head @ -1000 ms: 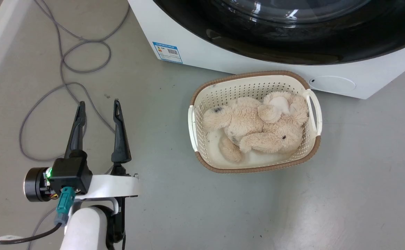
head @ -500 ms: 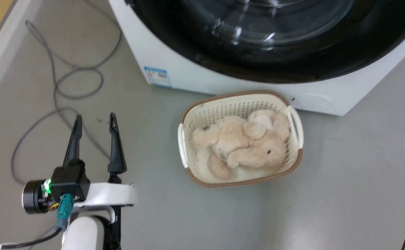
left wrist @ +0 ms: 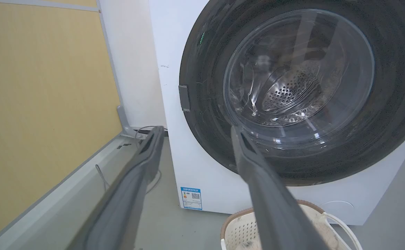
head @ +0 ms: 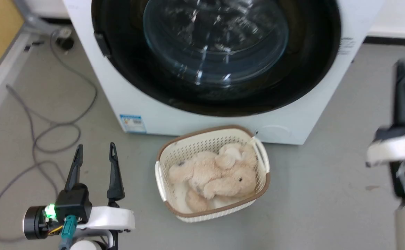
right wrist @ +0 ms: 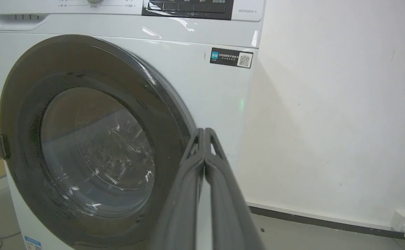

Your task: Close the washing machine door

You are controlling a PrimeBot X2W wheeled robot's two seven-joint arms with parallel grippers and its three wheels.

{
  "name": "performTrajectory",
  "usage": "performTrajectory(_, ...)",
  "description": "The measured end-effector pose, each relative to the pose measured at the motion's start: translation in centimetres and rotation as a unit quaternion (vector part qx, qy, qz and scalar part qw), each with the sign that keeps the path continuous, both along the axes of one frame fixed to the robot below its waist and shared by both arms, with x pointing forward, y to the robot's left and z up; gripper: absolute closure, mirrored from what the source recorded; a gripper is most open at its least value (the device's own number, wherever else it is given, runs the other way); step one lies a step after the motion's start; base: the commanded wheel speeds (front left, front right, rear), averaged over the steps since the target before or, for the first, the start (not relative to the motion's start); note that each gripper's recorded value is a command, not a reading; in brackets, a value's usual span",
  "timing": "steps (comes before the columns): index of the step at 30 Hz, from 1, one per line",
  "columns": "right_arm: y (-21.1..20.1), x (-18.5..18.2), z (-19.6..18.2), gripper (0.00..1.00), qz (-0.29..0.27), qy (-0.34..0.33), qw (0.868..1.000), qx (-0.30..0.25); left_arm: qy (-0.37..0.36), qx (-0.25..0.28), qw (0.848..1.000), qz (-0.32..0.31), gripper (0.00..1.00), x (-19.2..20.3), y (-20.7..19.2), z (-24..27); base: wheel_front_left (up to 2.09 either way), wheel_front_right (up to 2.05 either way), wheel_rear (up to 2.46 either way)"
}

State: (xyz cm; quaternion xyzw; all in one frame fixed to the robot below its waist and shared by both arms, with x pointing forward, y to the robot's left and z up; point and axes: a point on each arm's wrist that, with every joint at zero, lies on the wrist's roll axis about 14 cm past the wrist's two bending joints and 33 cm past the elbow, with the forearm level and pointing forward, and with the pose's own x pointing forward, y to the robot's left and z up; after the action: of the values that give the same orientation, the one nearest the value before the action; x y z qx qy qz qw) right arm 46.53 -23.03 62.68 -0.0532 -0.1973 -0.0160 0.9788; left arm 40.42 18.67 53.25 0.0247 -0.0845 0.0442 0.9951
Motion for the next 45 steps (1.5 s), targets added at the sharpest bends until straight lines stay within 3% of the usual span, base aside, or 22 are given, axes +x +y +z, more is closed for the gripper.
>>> performTrajectory(10,1.3,-5.4,-6.2,1.00,0.019,0.083,0.995,0.053,-0.018,0.006,1.000,-0.022,0.00,-1.4,-1.4,1.4,0.00,0.00,0.00)
performTrajectory(11,1.2,-6.9,-7.9,0.56,0.016,0.105,0.992,0.062,-0.018,0.006,0.999,-0.029,0.00,-1.8,-1.8,1.4,0.00,0.00,0.00)
performTrajectory(12,1.1,-7.5,-8.3,0.33,0.013,0.110,0.992,0.065,-0.017,0.006,0.999,-0.032,0.00,-1.9,-2.0,1.3,0.00,0.00,0.00)
performTrajectory(13,1.0,-8.0,-8.8,0.00,0.009,0.115,0.991,0.070,-0.017,0.006,0.999,-0.035,0.00,-2.0,-2.2,1.3,0.00,0.00,0.00)
performTrajectory(28,0.3,-12.5,-9.9,0.00,-0.010,0.117,0.987,0.111,-0.006,0.001,0.998,-0.067,0.00,-2.7,-3.9,0.6,0.00,0.00,0.00)
performTrajectory(29,0.3,-12.5,-9.9,1.00,-0.010,0.117,0.987,0.111,-0.005,0.001,0.998,-0.066,1.00,-2.7,-3.9,0.6,0.00,0.00,0.00)
performTrajectory(45,0.9,-12.0,-10.1,1.00,0.000,0.130,0.986,0.104,0.008,0.000,0.998,-0.062,1.00,-2.8,-3.5,0.2,0.00,0.00,0.00)
